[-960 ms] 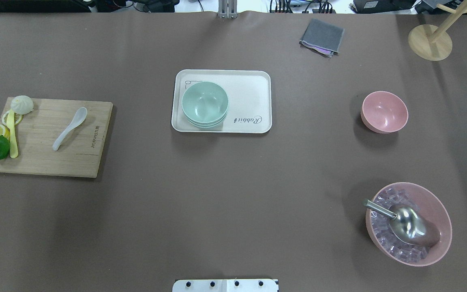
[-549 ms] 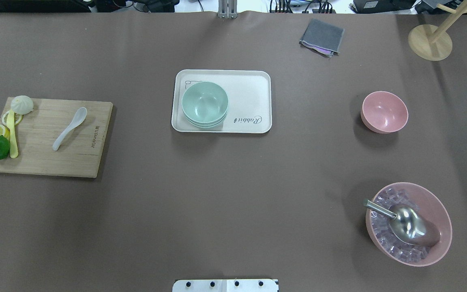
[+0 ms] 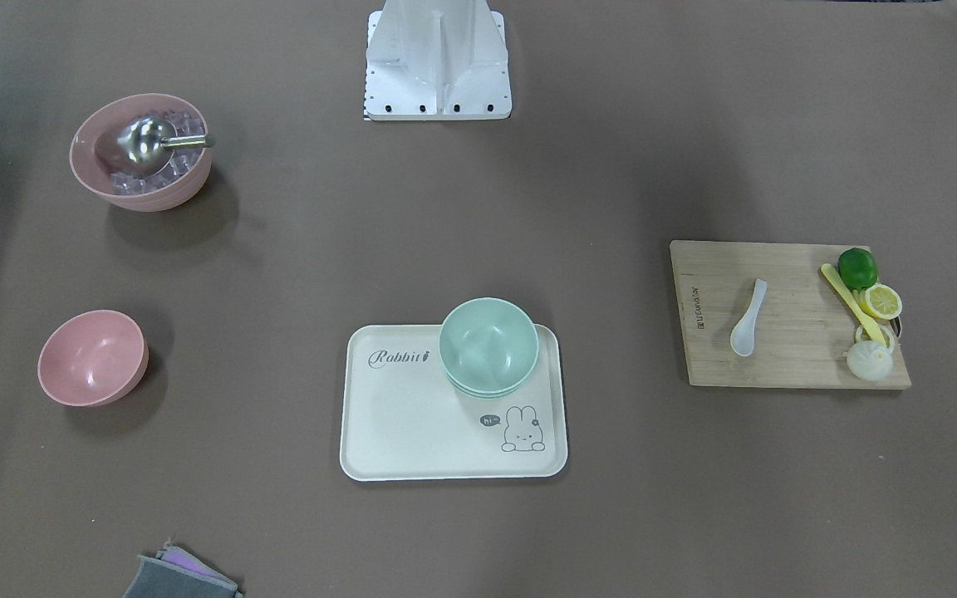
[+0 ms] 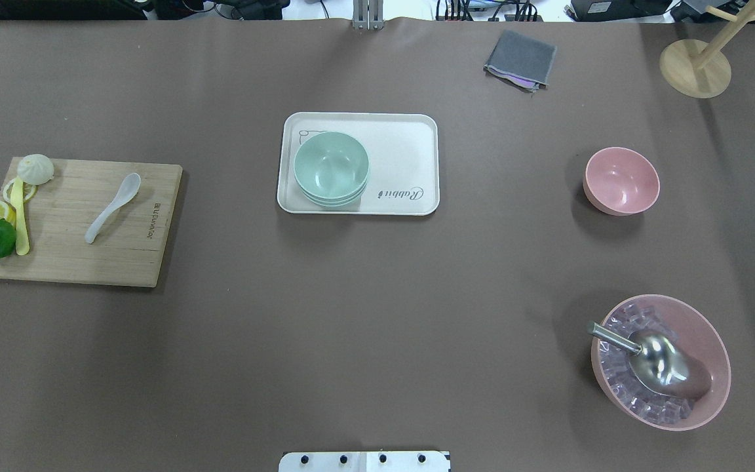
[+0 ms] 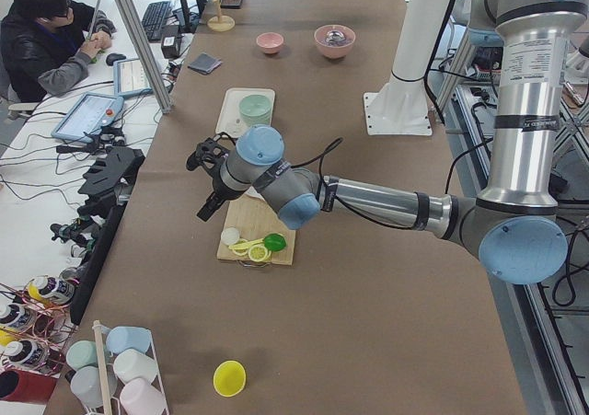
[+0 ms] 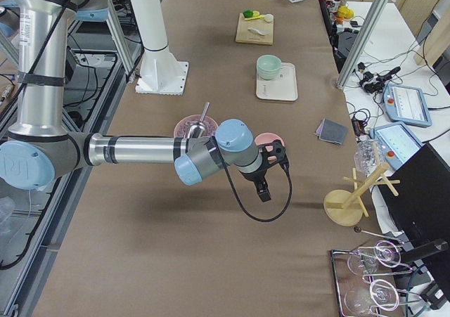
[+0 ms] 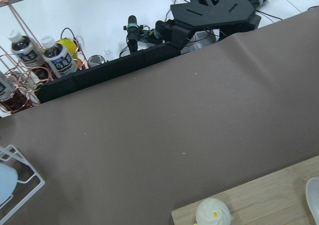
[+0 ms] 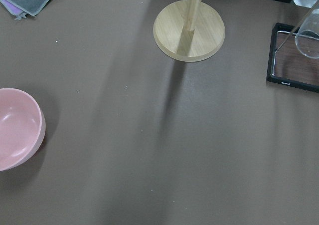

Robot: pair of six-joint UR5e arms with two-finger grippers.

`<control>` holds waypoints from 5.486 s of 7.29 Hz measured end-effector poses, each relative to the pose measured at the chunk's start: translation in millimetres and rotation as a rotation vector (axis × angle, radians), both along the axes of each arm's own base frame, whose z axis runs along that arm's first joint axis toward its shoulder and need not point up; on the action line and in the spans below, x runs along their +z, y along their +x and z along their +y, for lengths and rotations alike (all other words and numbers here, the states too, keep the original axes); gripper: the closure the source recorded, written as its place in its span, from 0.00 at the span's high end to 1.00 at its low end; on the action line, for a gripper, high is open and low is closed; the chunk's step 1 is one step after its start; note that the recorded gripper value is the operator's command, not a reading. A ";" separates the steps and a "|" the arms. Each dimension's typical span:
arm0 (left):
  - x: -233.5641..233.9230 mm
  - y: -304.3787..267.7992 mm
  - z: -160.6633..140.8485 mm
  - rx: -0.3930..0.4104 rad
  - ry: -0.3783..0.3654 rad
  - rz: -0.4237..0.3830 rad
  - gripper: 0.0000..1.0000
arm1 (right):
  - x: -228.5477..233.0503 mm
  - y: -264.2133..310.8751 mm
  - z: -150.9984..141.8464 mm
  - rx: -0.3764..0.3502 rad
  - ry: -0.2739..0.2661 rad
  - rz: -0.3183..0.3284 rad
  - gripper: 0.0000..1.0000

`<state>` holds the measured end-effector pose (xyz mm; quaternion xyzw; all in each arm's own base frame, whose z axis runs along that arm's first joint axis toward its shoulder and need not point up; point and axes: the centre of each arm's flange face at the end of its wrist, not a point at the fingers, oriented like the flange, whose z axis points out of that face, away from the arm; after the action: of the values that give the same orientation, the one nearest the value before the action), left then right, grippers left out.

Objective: Stack pink bowl on green and place spoon

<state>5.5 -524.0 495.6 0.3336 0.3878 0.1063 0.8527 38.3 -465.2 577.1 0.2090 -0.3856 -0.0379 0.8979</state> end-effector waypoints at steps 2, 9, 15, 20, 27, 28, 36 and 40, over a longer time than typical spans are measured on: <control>2.5 28.3 -3.1 0.040 0.023 0.004 0.98 | -16.0 -56.5 -16.9 -0.006 -0.068 -0.026 1.00; -4.6 56.4 -14.0 0.062 0.022 0.035 0.98 | -32.1 -260.2 -34.3 0.135 -0.171 -0.014 0.59; -4.1 58.0 -13.3 0.066 0.022 0.036 0.98 | -22.1 -279.6 -42.9 0.137 -0.202 -0.006 0.00; -3.7 58.0 -12.1 0.068 0.021 0.039 0.98 | -79.7 -284.3 -49.8 0.138 -0.145 -0.081 0.00; 0.6 57.8 -10.4 0.069 0.011 0.037 0.98 | -339.9 -405.8 -79.8 0.184 -0.174 -0.209 0.00; 0.9 57.8 -10.4 0.068 0.011 0.036 0.98 | -363.9 -427.0 -70.9 0.168 -0.205 -0.174 0.00; 5.1 57.7 -9.3 0.070 0.005 0.036 0.98 | -454.4 -593.7 -75.0 0.191 -0.446 -0.106 0.00; 5.0 57.5 -9.4 0.068 0.007 0.036 0.98 | -448.2 -606.5 -84.4 0.207 -0.418 -0.115 0.00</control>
<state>63.1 -533.4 500.6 0.3248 0.4137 0.1306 0.8404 -568.2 -549.6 128.9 0.0589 -0.4122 0.1472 0.8972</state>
